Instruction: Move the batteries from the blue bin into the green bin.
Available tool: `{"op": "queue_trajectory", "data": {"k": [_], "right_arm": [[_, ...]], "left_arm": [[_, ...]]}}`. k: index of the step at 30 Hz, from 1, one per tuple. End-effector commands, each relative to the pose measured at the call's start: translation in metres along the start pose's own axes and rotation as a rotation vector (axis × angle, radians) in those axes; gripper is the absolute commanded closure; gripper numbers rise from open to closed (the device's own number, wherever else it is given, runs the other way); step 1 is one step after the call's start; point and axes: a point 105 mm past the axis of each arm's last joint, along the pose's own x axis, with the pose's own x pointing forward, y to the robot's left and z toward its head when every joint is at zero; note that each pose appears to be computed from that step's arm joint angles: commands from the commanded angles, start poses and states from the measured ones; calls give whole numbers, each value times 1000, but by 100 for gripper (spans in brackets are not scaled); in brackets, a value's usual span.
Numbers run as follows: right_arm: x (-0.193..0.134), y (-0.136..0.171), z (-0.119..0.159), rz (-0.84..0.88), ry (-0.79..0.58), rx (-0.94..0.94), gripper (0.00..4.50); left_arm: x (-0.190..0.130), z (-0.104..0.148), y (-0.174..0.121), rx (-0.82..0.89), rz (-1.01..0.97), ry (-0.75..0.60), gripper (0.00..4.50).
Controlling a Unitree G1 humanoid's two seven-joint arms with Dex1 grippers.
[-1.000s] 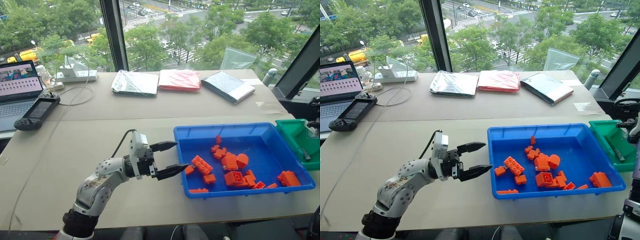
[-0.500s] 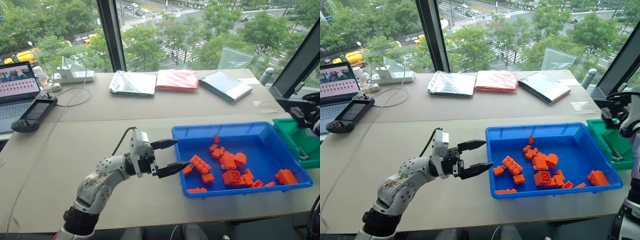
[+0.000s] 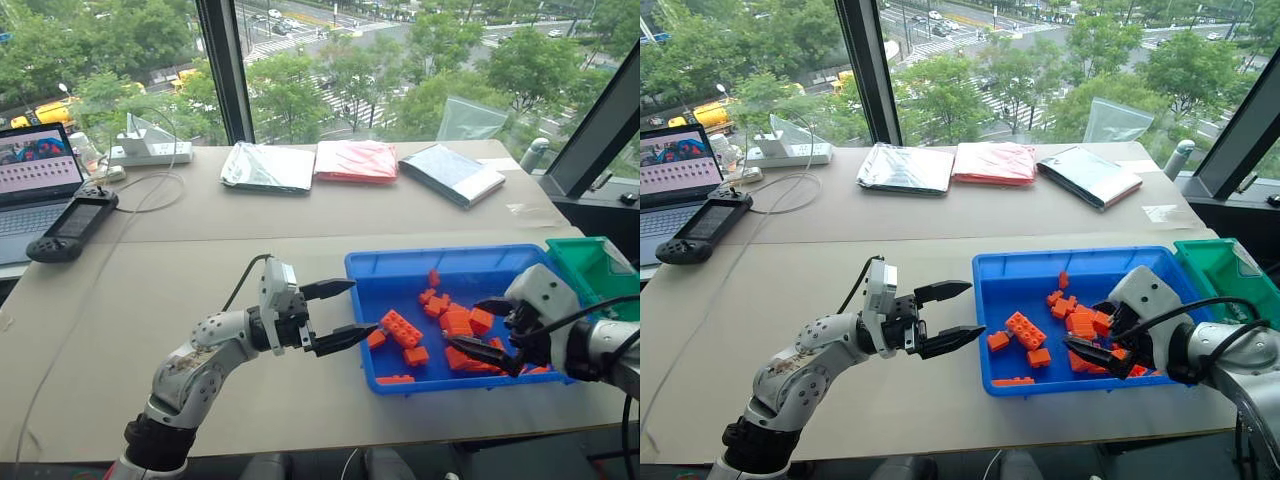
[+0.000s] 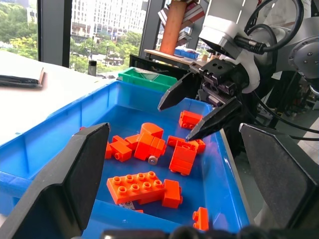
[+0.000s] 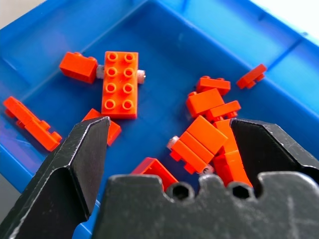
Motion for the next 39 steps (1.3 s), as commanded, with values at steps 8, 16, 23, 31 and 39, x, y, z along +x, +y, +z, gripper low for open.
{"op": "queue_trajectory", "data": {"k": [8,16,23,31,39], "right_arm": [[14,-16,7,-80,2,6,3],[22,-18,-1,-84,48,36,3],[22,-20,-10,-101,105,117,3],[26,-23,-13,-129,112,171,3],[29,-25,-10,-140,92,224,53]], "left_arm": [[3,9,-5,27,-22,-31,0],[2,9,-5,26,-15,-34,0],[1,9,-5,29,-10,-34,0],[1,8,-5,27,-7,-34,0],[3,8,-5,26,-9,-34,0]]}}
